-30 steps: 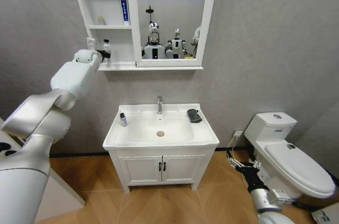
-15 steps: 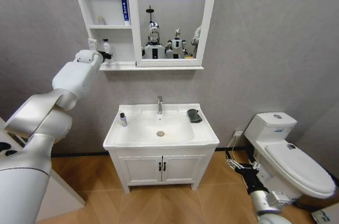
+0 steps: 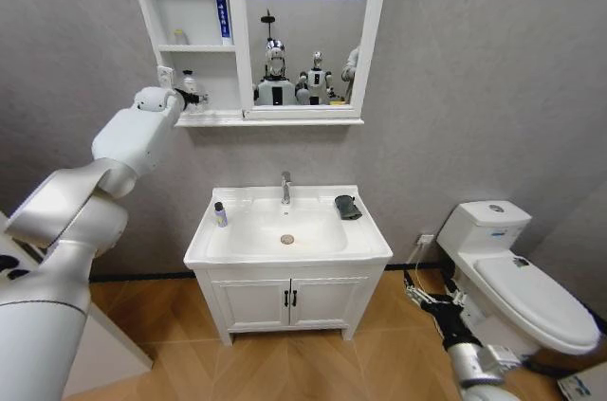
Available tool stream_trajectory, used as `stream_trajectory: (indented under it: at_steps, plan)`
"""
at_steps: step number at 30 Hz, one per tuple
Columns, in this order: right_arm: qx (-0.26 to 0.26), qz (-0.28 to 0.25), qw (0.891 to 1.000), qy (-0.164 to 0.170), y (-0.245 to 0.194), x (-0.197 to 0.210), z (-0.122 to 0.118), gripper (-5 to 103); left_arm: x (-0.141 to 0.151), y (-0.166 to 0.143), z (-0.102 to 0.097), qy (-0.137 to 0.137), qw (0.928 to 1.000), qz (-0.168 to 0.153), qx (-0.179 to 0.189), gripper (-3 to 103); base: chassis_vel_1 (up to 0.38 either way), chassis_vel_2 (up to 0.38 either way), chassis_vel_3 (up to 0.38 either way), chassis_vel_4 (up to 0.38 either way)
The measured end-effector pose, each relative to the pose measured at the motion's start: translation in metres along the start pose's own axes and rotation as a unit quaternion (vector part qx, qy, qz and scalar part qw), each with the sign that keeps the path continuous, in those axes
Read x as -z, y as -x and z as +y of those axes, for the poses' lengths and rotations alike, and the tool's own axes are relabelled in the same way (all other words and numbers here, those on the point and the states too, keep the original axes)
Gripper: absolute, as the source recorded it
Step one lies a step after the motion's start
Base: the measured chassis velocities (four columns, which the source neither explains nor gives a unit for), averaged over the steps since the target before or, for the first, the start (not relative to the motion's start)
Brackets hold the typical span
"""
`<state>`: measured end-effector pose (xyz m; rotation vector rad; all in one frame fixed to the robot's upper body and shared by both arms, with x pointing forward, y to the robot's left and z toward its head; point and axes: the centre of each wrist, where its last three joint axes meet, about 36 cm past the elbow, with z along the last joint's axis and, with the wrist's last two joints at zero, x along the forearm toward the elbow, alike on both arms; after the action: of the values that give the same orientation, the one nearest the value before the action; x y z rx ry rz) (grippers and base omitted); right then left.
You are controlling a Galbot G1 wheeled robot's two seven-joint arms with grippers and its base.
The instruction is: Move facial cleanser and shampoo from washbasin to cabinet, then wipe washbasin with towel.
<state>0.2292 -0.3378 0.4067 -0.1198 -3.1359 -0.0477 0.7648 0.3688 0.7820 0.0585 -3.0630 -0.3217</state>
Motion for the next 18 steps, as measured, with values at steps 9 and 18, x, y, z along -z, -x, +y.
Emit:
stream_trajectory:
  at_steps: [9, 18]
  plan:
    - [0.0, -0.004, 1.0, -0.004, 0.005, 0.002, 0.001, 100, -0.009, -0.053, 0.001, 0.01, 0.9997, 0.004, -0.02, 100, 0.0, 0.0, 0.0, 0.0]
    - [-0.022, 0.001, 1.0, -0.011, 0.011, 0.005, 0.001, 100, -0.032, -0.146, 0.021, 0.013, 0.9995, 0.007, -0.029, 100, 0.0, 0.0, 0.0, 0.0]
